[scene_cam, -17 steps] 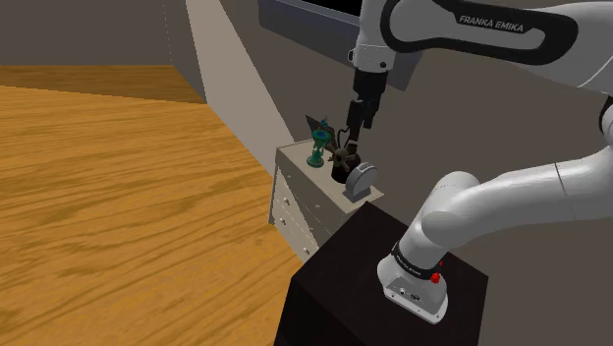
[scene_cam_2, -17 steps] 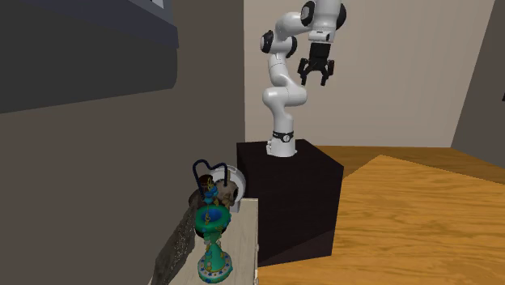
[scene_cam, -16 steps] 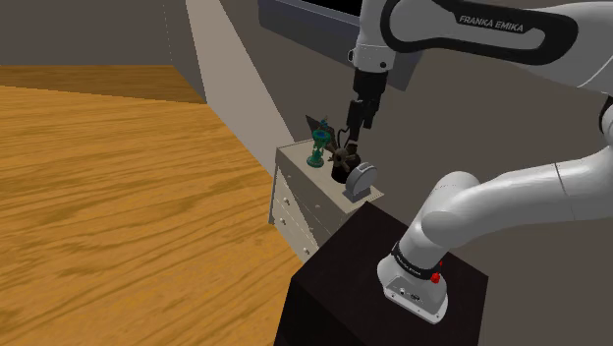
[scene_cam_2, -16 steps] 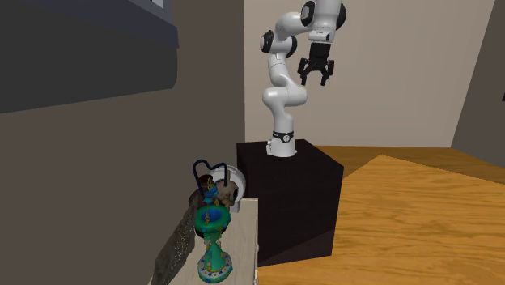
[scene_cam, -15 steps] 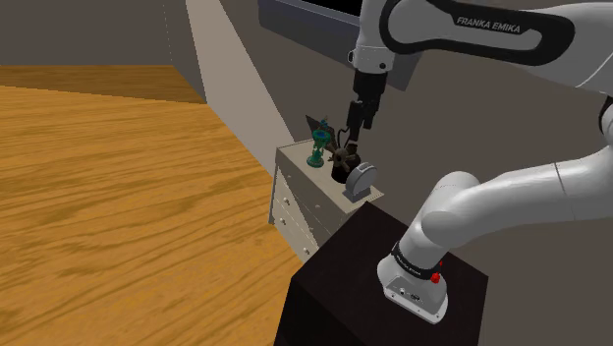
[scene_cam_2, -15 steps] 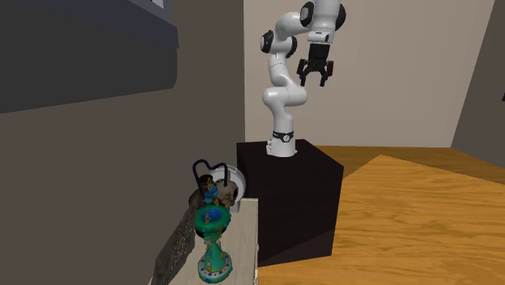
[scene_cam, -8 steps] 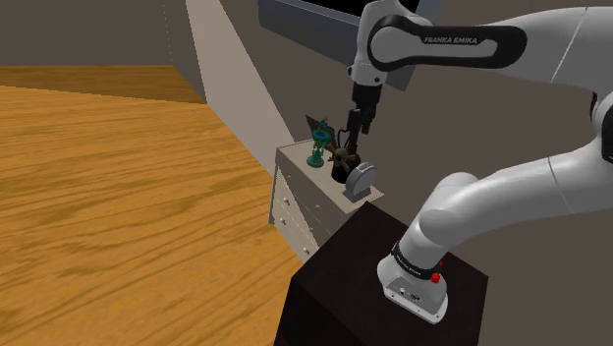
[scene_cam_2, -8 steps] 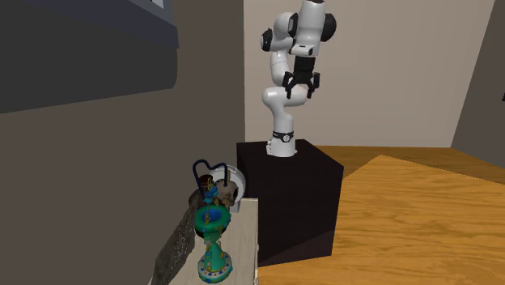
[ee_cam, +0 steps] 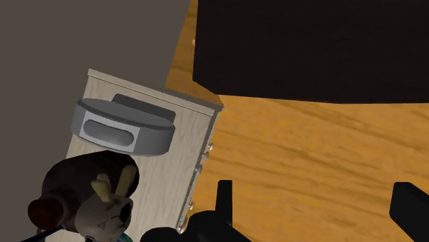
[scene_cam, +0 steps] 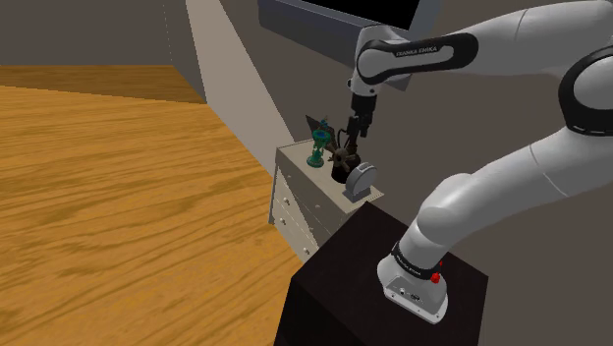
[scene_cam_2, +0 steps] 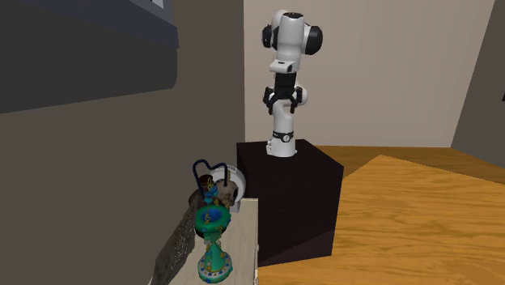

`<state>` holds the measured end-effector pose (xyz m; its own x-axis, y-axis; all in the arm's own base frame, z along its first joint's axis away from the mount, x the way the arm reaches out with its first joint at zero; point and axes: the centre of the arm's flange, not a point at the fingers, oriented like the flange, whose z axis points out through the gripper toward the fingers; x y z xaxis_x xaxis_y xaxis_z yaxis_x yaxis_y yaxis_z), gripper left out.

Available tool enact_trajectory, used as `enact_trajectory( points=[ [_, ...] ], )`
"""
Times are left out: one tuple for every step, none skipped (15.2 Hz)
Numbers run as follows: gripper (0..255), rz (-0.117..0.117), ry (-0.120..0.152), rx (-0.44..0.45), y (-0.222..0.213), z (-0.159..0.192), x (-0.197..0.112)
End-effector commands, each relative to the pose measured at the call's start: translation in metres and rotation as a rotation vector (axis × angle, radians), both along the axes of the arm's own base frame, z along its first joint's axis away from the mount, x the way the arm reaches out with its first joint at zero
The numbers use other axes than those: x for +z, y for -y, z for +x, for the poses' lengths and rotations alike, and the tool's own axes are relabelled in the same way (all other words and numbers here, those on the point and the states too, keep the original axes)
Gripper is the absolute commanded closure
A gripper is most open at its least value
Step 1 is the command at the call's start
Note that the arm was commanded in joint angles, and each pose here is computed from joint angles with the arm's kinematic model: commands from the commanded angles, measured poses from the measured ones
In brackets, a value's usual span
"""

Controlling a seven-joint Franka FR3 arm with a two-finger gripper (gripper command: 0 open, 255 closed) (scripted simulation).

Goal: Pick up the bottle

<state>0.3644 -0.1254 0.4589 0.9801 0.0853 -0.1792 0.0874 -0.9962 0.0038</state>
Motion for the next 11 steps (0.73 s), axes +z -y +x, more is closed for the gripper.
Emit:
enact_trajectory(
  points=[
    [0,0.003,-0.004,-0.002,0.023,0.008,-0.016],
    [0,0.005,-0.007,-0.003,0.034,0.012,-0.023],
    [0,0.006,-0.009,-0.004,0.044,0.016,-0.03],
    [0,0.008,-0.012,-0.005,0.055,0.02,-0.038],
    [0,0.01,-0.015,-0.006,0.066,0.024,-0.045],
    [0,0.012,-0.017,-0.007,0.076,0.027,-0.053],
    [0,0.013,-0.02,-0.008,0.087,0.031,-0.061],
    [0,0.015,-0.022,-0.009,0.097,0.035,-0.068],
    [0,0.017,-0.025,-0.01,0.108,0.039,-0.076],
    [0,0.019,-0.028,-0.011,0.119,0.042,-0.083],
    [0,0.021,-0.03,-0.012,0.129,0.046,-0.091]
  ],
)
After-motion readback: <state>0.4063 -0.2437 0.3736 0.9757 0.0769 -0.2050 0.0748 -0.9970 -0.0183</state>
